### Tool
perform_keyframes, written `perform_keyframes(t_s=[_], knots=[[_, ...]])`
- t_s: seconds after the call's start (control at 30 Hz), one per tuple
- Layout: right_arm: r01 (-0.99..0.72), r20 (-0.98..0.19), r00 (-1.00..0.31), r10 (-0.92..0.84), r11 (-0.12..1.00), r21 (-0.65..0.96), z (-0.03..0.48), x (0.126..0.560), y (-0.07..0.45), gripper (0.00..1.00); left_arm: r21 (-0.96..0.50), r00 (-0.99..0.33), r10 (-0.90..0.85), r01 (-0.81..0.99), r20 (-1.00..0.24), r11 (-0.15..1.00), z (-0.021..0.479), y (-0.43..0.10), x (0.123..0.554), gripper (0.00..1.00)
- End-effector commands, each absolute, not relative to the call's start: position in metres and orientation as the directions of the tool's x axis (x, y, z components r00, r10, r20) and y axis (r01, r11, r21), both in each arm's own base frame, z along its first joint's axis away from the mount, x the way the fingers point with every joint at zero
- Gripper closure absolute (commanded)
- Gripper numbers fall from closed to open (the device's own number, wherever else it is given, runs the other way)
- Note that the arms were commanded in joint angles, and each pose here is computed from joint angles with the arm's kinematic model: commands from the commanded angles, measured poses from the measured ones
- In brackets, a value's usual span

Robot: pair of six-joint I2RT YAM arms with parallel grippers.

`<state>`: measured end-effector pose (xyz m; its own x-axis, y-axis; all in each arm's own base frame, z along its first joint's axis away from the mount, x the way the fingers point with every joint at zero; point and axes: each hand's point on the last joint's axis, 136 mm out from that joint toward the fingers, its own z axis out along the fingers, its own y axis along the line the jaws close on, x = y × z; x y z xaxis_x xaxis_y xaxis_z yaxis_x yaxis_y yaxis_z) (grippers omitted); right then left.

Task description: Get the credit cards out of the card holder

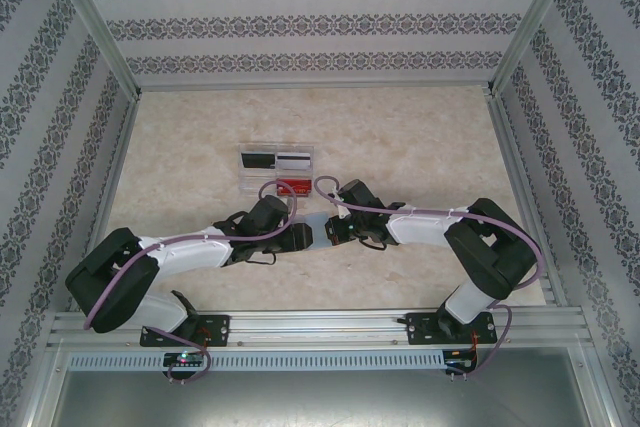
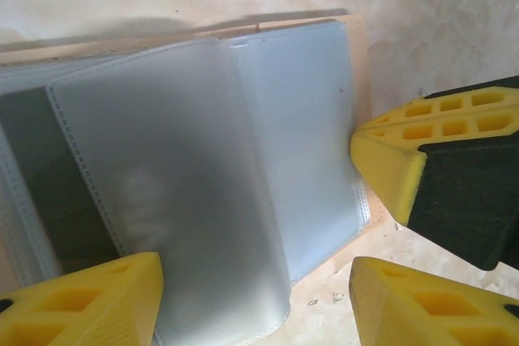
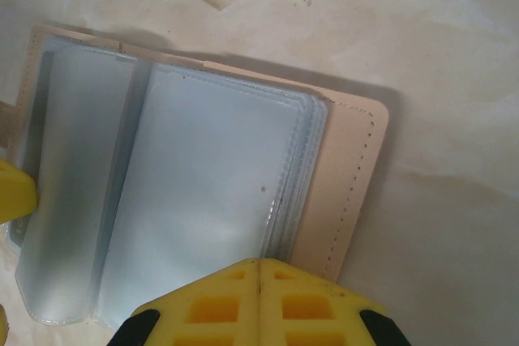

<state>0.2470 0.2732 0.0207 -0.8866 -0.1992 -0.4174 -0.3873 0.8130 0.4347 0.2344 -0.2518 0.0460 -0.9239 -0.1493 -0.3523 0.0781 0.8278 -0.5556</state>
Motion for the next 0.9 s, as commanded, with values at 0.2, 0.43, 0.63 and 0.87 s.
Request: perform_keyframes(t_s=[0.2,0.43,0.63,0.87], knots=[[-0.365,-0.381,-0.903,-0.198,0.821,0.438,0.013,0.245,0.271,1.0,-0.582,-0.908,-0.13,0.14,-0.397,0.801,0.064,-0.272,0.245,0.37],[-0.367,-0.378,-0.904,-0.2,0.818,0.443,0.013,0.245,0.272,1.0,-0.454,-0.883,-0.16,0.066,-0.441,0.888,0.063,-0.233,0.244,0.35],[-0.367,-0.377,-0.904,-0.201,0.817,0.444,0.013,0.245,0.273,1.0,-0.408,-0.888,-0.165,0.028,-0.429,0.913,0.052,-0.22,0.24,0.34],[-0.368,-0.378,-0.904,-0.201,0.817,0.445,0.013,0.245,0.273,1.0,-0.41,-0.903,-0.163,0.016,-0.398,0.912,0.041,-0.224,0.239,0.35]])
